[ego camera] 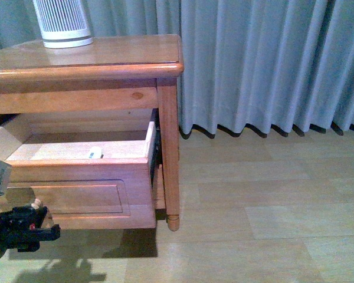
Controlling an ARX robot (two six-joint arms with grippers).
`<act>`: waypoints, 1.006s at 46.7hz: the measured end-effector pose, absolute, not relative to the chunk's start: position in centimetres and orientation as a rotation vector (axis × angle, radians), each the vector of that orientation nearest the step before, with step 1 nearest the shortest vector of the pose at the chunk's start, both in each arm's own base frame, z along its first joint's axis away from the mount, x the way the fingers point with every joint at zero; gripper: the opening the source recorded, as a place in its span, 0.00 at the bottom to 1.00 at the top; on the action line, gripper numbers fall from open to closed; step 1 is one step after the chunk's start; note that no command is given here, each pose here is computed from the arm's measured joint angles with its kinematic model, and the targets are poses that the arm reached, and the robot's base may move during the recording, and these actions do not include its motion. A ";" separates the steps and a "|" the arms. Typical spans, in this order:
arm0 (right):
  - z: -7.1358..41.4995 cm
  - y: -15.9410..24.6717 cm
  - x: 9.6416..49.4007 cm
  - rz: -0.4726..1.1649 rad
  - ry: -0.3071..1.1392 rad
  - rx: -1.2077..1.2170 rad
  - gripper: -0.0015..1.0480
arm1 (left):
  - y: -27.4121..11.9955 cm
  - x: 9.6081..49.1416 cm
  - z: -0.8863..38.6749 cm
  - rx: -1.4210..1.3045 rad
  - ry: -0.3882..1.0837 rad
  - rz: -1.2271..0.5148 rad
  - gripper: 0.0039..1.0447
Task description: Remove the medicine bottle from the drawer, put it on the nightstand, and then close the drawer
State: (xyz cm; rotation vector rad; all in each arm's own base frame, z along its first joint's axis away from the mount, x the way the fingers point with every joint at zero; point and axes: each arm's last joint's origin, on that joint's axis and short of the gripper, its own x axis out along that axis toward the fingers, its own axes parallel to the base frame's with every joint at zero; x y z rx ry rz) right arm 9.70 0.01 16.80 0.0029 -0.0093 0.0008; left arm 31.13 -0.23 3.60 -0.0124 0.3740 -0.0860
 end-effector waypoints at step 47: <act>16.8 0.0 9.7 0.001 -0.009 0.003 0.93 | 0.5 22.0 17.0 -0.029 0.180 -0.115 0.94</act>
